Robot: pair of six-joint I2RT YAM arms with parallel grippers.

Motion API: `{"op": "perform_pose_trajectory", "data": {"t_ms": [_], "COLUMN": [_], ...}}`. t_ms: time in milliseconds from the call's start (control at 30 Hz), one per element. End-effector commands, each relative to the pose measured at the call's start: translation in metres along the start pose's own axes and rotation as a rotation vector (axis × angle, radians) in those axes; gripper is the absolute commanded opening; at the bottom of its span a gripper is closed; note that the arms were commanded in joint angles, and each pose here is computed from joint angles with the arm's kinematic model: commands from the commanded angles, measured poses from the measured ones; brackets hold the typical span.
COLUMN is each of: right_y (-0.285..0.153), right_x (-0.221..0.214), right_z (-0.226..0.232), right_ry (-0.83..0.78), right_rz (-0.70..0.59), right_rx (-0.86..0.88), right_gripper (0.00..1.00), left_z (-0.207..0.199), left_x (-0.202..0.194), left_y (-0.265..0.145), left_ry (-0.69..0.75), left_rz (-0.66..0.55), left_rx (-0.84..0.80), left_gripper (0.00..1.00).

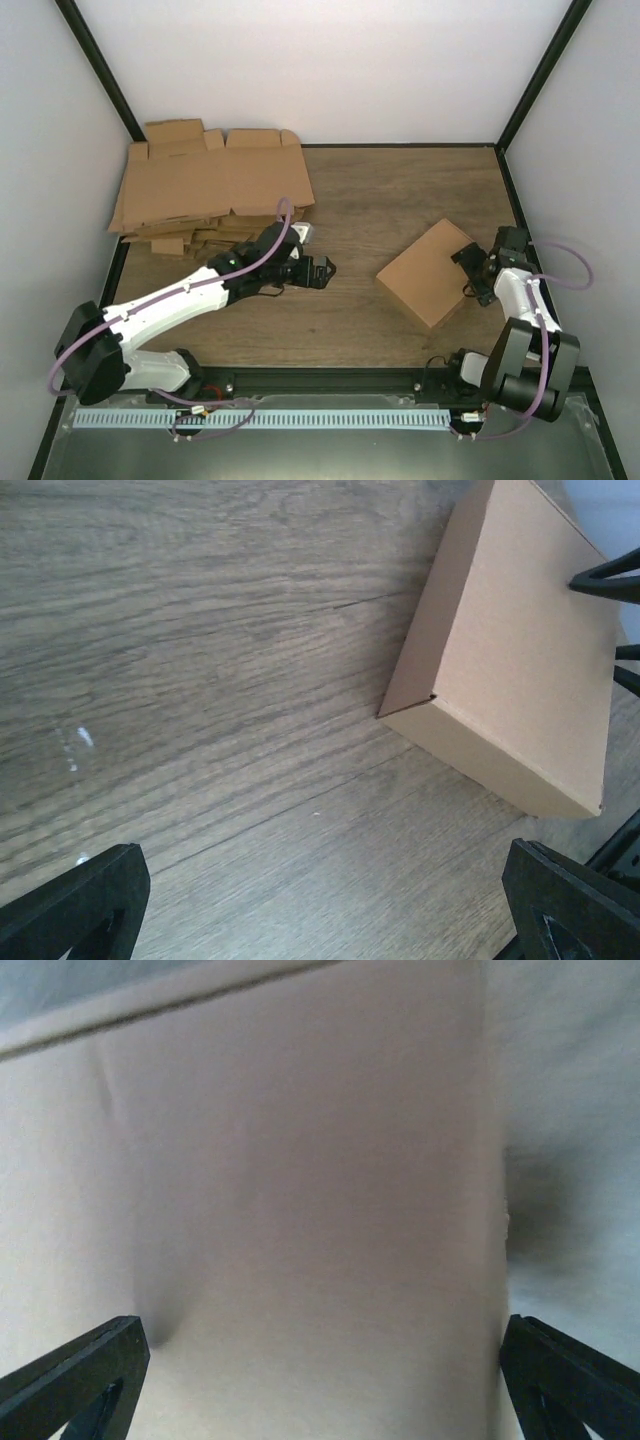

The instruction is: Fold the paper box

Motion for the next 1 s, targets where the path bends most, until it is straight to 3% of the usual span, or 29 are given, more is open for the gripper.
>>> {"op": "perform_pose_trajectory", "data": {"t_ms": [0,200,400,533,600,967], "right_y": [-0.003,-0.006,-0.014,-0.040,-0.053,-0.075], "right_x": [0.002,0.040,0.005,-0.005,-0.038,-0.266], "right_z": [0.081,0.154,0.212,0.209,0.213,0.213], "right_ry": [-0.179,-0.354,-0.629,-0.696,-0.766,-1.132], "right_rz": [0.054,0.049,0.062,-0.125,-0.101,0.307], "right_rx": [0.479,0.673,0.616,0.412,0.423,0.579], "right_gripper": [1.00,1.00,1.00,1.00,1.00,0.94], "left_z": [0.016,0.021,0.030,0.036,0.041,0.064], "left_x": [-0.008,-0.013,-0.007,0.003,0.006,0.025], "left_y": [-0.008,-0.010,-0.022,-0.040,-0.047,-0.082], "left_ry": [0.019,0.003,-0.005,0.002,0.011,0.018], "left_rz": [0.007,-0.002,-0.060,-0.110,-0.124,-0.209], "left_rx": [0.051,0.053,0.087,0.119,0.146,0.236], "left_gripper": [1.00,1.00,1.00,1.00,1.00,1.00]}}
Point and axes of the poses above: each gripper's point midway between its finger pads, its own y axis out along the fingers, its own z axis along the line the jaws close on, x = y × z, the point moved 2 cm from there along -y, back along the fingers, and after that the axes turned 1 degree about y, right-handed, at the moved point
